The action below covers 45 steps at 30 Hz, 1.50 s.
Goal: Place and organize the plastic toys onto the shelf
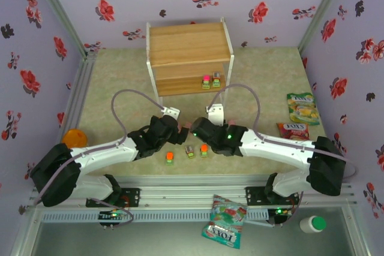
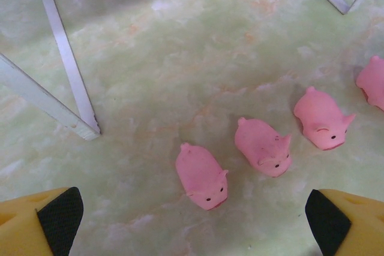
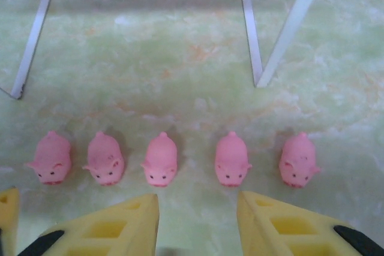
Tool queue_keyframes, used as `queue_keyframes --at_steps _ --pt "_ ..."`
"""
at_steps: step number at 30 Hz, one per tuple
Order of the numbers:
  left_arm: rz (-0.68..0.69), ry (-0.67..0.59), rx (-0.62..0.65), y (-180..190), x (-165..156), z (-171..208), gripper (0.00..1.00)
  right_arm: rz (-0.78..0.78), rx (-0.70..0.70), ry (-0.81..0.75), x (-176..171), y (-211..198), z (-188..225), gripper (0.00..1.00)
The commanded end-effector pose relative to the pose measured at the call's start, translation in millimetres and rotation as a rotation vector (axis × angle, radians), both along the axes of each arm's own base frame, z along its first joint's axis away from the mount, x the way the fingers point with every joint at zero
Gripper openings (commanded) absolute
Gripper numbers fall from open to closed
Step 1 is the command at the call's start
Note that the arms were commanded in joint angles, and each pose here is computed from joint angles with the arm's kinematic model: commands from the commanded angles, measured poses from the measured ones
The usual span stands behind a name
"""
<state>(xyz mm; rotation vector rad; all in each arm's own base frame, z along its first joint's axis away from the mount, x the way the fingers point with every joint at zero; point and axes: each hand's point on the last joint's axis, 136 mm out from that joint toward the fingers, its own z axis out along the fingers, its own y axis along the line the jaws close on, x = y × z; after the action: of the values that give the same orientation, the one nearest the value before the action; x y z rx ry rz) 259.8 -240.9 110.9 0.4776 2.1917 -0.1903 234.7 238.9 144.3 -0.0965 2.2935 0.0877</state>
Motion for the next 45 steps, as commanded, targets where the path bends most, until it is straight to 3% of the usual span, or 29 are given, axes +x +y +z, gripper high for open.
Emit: queue_keyframes --at_steps 1,19,45 --pt "0.014 -0.021 -0.01 3 5 10 1.0 -0.03 0.039 0.021 -12 -1 -11 0.4" --pt "0.022 -0.015 -0.007 5 6 9 1.0 0.005 0.066 0.129 -56 26 -65 0.46" --pt "0.02 -0.011 -0.008 4 6 9 1.0 -0.027 0.058 0.205 -76 24 -107 0.48"
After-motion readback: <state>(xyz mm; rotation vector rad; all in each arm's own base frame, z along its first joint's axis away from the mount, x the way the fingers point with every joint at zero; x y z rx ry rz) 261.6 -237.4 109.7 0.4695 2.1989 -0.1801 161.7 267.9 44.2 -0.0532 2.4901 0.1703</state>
